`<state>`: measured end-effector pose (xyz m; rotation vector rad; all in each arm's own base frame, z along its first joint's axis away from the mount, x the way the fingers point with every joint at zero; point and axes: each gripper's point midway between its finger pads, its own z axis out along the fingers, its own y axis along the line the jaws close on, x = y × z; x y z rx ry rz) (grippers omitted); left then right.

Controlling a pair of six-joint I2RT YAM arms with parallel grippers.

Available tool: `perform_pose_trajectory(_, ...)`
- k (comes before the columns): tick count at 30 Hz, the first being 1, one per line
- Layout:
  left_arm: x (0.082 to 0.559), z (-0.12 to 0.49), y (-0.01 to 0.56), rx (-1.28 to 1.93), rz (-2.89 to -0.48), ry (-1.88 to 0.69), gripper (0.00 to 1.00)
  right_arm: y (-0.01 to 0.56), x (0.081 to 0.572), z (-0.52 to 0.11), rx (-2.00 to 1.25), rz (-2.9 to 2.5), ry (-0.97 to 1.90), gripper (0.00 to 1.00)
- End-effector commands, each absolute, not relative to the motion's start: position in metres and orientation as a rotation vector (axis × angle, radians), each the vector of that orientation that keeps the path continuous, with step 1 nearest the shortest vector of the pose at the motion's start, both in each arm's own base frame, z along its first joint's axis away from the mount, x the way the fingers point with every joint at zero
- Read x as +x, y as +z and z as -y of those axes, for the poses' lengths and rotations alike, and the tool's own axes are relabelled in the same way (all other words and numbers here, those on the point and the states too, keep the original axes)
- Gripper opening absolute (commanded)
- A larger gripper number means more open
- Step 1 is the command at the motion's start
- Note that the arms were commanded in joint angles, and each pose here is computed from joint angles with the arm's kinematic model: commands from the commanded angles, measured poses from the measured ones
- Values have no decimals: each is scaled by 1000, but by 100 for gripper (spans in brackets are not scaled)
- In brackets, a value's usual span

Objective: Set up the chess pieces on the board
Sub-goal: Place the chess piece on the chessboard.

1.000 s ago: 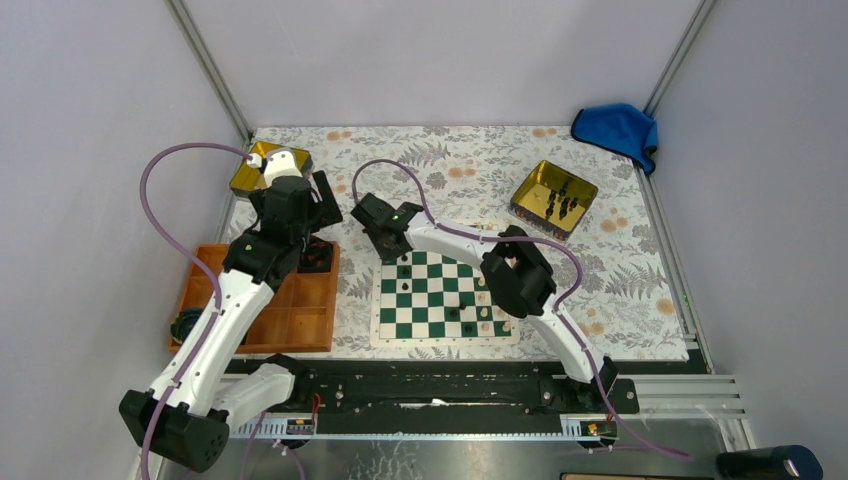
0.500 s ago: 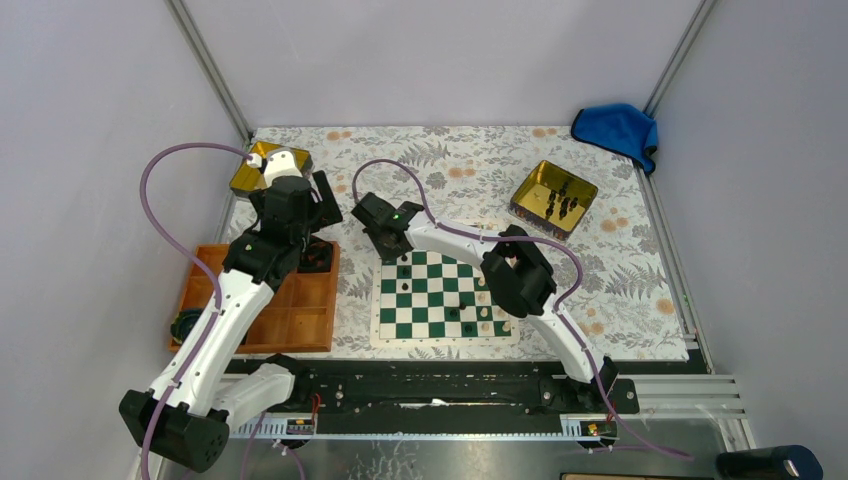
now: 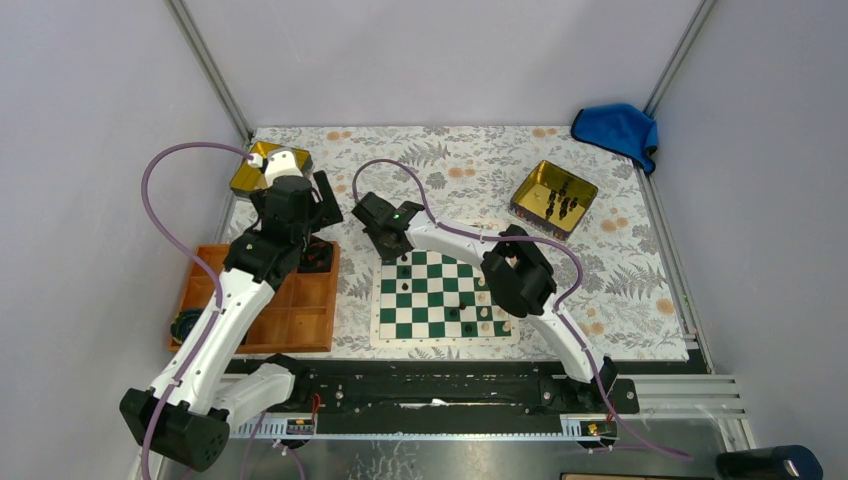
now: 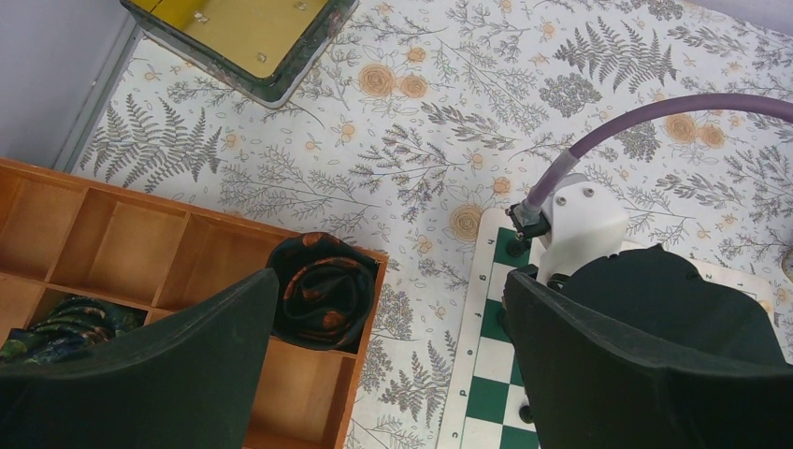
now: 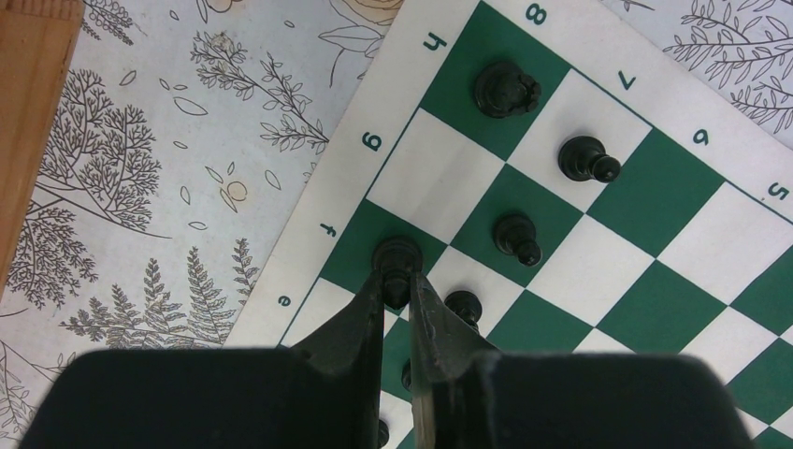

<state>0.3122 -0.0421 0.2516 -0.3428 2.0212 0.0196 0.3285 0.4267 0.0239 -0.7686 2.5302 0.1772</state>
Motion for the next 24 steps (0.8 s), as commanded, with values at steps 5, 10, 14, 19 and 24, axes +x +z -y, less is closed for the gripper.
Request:
perform_pose_trajectory(5,319,42,270,-348,-1969,11,99,34,327,-439,-800,-2517,244,0)
perform_pose_trajectory(10,319,41,270,-349,-1968,14,99,35,326,-441,-804,-2514,250,0)
perform_pose_trajectory(14,319,41,269,-351,-1968,17,99,33,324,-441,-812,-2517,248,0)
perform_pose_trajectory(19,318,41,267,-349,-1972,15,99,30,323,-440,-817,-2523,242,0)
perform_pose_trajectory(24,318,41,266,-351,-1973,15,99,25,320,-439,-832,-2535,240,13)
